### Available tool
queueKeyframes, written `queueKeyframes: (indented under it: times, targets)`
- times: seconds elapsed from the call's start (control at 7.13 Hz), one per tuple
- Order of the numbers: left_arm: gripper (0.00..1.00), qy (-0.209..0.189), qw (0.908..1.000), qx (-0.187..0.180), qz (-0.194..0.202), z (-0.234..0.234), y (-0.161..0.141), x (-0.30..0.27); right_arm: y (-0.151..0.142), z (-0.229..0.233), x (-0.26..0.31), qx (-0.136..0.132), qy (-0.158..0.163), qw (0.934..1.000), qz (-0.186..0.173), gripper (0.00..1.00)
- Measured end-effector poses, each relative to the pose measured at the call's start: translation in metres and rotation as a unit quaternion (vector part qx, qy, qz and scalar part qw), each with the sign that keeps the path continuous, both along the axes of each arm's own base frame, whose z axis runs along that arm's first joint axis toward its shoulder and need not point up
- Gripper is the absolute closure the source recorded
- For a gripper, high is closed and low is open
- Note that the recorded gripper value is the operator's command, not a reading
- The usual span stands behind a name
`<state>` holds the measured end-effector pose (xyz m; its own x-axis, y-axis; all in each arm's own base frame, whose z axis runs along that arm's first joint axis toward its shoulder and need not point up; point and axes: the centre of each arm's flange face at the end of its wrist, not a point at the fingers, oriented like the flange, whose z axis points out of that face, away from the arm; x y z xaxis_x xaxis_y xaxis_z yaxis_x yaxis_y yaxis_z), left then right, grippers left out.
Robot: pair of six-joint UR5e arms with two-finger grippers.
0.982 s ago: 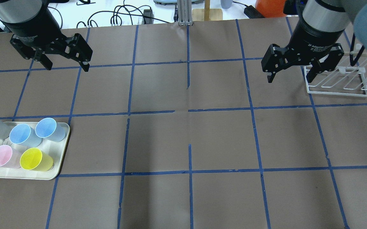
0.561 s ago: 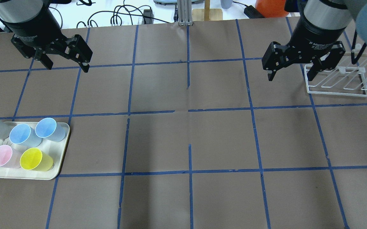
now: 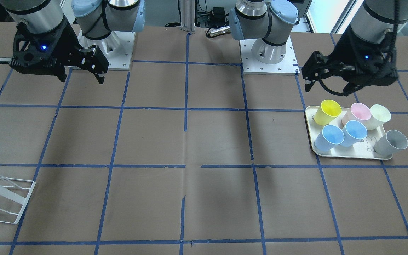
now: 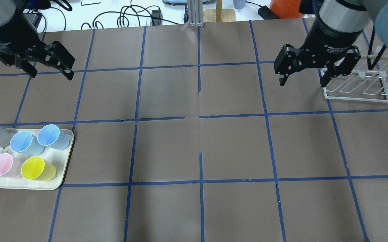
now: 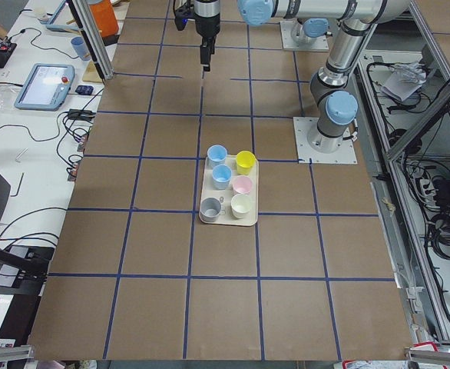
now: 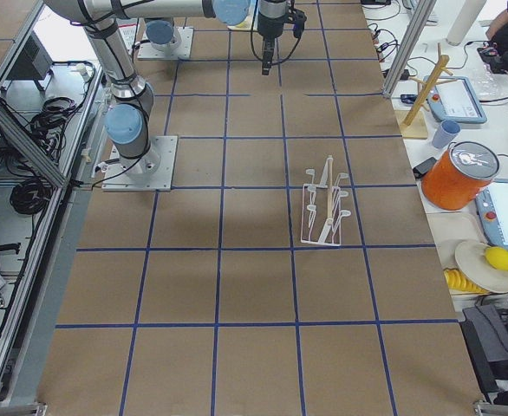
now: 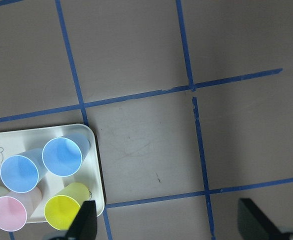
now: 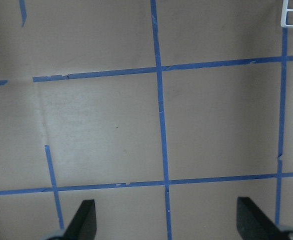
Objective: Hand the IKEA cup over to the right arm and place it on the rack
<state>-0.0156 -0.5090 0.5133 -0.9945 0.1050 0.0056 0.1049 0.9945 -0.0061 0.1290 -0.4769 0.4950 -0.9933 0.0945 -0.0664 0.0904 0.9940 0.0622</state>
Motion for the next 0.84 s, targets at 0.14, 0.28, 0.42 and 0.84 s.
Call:
queueKeyframes:
  times: [0.14,0.28,0.42,0.84]
  targets:
    - [0.00,0.009,1.0000,-0.001,-0.002,-0.009,0.000,0.055,-0.001,-0.002,0.005,0.004,-0.029,0.9991,-0.031,0.00]
    - [0.00,0.016,0.9998,0.004,-0.008,-0.027,0.007,0.115,-0.006,-0.006,0.012,0.014,-0.065,0.9951,-0.073,0.00]
    - [0.00,0.021,0.9997,0.002,-0.008,-0.051,0.016,0.167,-0.015,-0.012,0.021,0.027,-0.110,0.9867,-0.117,0.00]
    - [0.00,0.006,0.9995,-0.022,-0.022,-0.138,0.020,0.227,-0.028,-0.013,0.046,0.055,-0.216,0.9547,-0.197,0.00]
